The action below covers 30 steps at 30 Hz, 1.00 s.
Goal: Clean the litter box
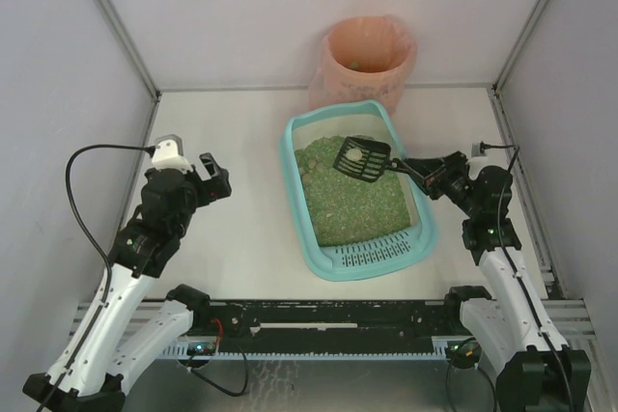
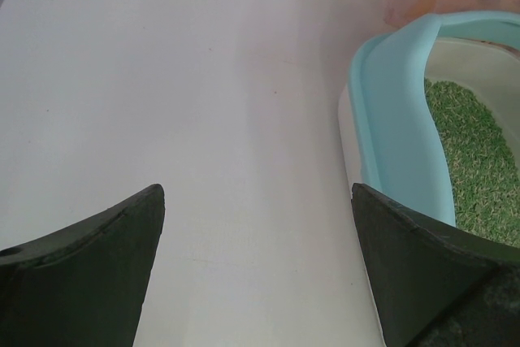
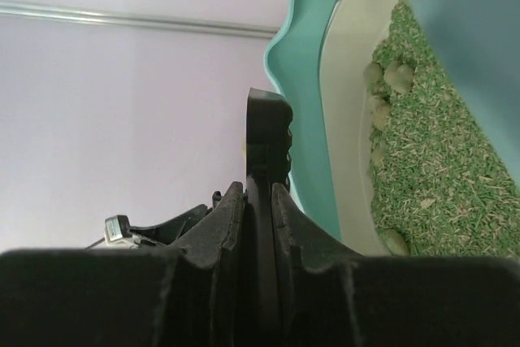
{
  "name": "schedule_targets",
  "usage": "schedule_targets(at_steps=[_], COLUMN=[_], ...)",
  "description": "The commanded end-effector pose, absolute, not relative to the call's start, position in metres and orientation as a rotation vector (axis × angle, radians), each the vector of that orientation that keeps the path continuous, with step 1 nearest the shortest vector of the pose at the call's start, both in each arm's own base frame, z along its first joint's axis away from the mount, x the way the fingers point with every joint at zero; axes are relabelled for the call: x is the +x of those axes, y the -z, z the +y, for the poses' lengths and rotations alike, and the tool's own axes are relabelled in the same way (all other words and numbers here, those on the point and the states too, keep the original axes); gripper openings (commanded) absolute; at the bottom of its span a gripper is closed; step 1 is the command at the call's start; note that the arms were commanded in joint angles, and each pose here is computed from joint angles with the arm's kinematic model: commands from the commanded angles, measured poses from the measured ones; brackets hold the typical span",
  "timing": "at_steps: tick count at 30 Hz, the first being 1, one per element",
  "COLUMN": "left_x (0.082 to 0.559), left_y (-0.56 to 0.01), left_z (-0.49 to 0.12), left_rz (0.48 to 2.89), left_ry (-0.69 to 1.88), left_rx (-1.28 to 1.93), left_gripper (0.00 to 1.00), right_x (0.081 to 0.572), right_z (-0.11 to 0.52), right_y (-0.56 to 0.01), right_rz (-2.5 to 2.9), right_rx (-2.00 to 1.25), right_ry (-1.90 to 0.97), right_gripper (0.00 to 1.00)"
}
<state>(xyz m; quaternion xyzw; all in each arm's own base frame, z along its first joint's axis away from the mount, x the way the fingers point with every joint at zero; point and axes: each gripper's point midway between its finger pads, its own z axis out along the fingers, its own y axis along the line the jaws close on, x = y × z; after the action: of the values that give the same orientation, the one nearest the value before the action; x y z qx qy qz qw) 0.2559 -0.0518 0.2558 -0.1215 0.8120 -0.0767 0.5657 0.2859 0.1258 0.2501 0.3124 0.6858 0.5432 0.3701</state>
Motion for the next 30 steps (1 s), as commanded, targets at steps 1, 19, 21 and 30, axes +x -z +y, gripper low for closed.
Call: schedule_targets(at_steps=[1,19,21,30], left_x=[0.258,0.247,0.248,0.247], left_y=[-0.27,-0.246,-0.245,-0.242], left_z=[-0.053,-0.042,-0.042,-0.042], left_rz=[1.877,1.936,1.938,1.948], left_ry=[0.213,0.133,0.13,0.128], left_rx=[-0.298,-0.291,-0.291,-0.283], left_gripper=[1.0,1.0,1.0,1.0], right_x=[0.292,0.294,0.291,0.291], right_z=[0.112,0.115,0.13,0.129], right_y=[-0.27,-0.274,-0.283,-0.284], right_rz=[1.698,1.689,1.686,1.676], right_rx=[0.78,0.769,0.705,0.71], right_ry=[-1.36,-1.37,-1.407,-1.4], right_gripper=[0.0,0.0,0.0,0.0])
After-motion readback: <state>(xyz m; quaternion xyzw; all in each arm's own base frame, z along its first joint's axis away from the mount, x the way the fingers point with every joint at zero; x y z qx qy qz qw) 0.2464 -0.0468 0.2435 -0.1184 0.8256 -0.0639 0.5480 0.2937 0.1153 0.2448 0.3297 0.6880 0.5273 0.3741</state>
